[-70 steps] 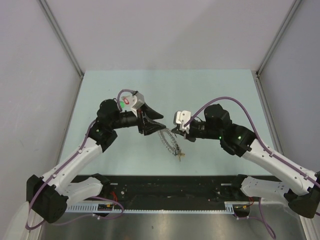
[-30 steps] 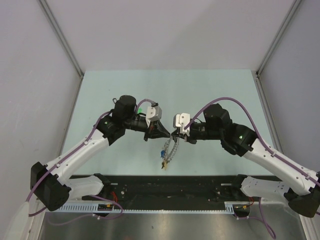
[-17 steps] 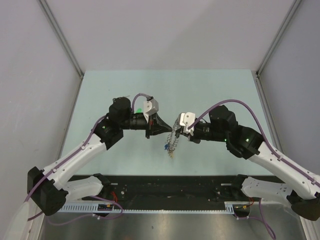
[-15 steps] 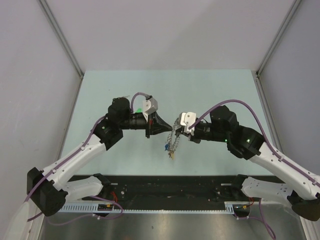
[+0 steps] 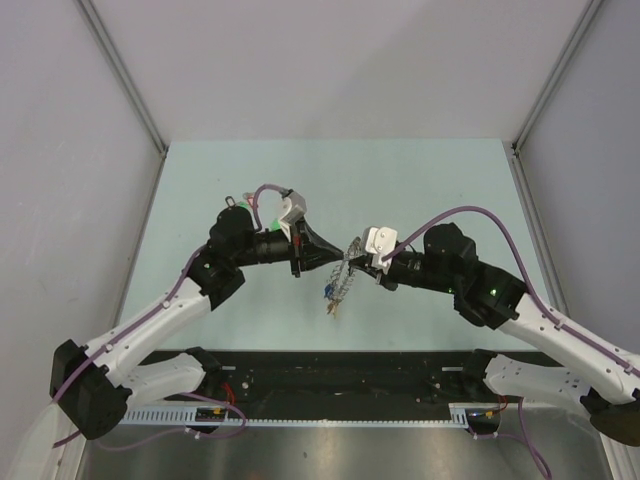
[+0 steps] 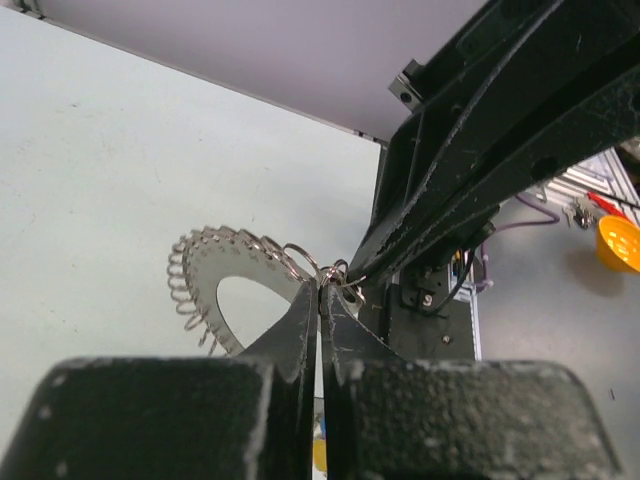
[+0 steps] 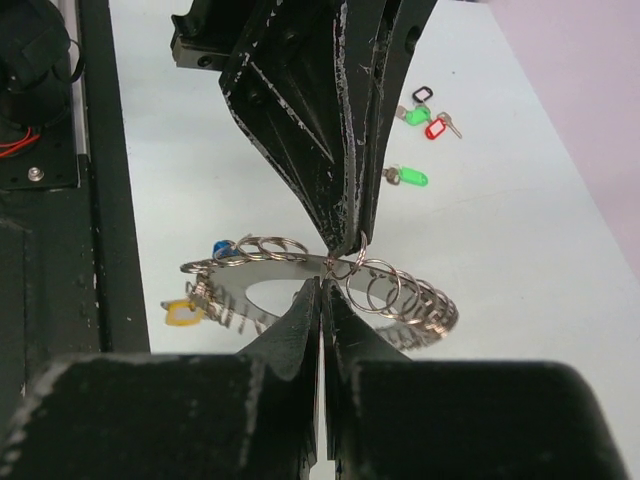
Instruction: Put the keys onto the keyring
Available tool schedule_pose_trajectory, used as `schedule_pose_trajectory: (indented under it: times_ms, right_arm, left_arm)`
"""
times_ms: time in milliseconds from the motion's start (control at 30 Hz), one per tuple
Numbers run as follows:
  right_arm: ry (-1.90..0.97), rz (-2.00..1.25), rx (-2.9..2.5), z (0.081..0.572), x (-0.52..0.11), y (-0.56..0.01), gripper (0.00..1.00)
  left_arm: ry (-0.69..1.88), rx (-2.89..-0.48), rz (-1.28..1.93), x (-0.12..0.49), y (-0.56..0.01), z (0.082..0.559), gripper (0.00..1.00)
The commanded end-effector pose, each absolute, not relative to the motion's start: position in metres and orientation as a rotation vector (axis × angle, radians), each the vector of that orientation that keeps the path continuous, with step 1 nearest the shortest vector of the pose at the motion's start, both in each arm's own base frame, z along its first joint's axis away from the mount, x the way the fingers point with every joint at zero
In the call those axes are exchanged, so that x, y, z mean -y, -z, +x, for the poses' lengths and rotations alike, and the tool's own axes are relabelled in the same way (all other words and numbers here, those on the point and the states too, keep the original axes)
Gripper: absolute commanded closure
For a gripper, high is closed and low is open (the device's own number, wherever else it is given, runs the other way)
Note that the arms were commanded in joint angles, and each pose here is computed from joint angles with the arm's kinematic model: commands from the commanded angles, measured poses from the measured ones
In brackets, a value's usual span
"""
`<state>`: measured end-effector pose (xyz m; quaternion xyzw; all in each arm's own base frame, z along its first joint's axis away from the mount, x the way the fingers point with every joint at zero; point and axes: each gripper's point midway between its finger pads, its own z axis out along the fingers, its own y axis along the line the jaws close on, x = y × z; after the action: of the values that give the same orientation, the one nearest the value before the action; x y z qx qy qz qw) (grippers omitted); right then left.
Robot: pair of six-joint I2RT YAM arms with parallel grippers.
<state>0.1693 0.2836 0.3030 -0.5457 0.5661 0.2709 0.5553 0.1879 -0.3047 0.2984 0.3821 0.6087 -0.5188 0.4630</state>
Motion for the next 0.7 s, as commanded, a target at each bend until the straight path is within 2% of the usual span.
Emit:
schedule_pose_trajectory:
  times_ms: [0,667]
  right_arm:
    - [-0.676,-1.225,-1.321,0.166,-0.289,-0.309,1.0]
    - [-0.703,-1.135,-1.272,0.177,-0.312,-0.312,1.0]
  left_arm:
    - [1.243,-1.344,0.801,0.298,-0.343,0.201,0.99]
    - [1.3,-1.311,0.518,0.284,-0.342,0.205,1.0]
